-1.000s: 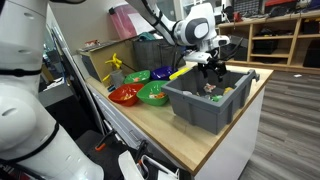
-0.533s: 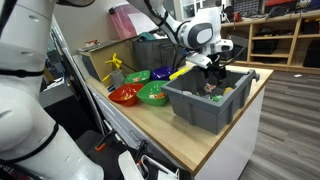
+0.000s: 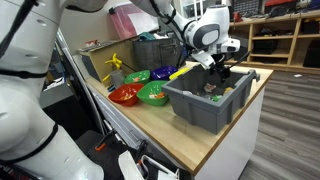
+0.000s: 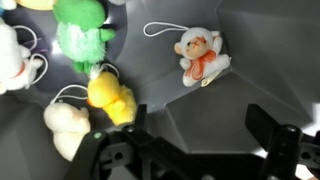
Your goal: Move the white stuffed toy from the grey bin to the green bowl
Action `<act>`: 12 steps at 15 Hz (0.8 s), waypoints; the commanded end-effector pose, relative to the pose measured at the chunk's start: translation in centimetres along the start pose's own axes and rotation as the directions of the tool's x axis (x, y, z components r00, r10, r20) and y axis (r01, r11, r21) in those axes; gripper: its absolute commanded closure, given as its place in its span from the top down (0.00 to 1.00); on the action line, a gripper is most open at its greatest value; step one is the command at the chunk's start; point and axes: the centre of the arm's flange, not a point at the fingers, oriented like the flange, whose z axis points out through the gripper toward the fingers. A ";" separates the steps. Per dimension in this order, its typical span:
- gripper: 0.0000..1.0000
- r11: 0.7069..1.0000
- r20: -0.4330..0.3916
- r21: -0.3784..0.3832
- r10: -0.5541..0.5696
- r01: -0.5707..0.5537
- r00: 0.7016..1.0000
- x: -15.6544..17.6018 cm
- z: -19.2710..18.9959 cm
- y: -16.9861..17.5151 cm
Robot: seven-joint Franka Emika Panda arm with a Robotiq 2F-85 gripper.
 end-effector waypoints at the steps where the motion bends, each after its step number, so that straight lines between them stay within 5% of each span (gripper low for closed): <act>1: 1.00 0.997 -0.010 0.024 0.079 -0.078 0.997 0.3 0.5 0.1; 12: 1.00 0.988 0.017 0.006 0.156 -0.156 0.988 -1.5 1.7 0.6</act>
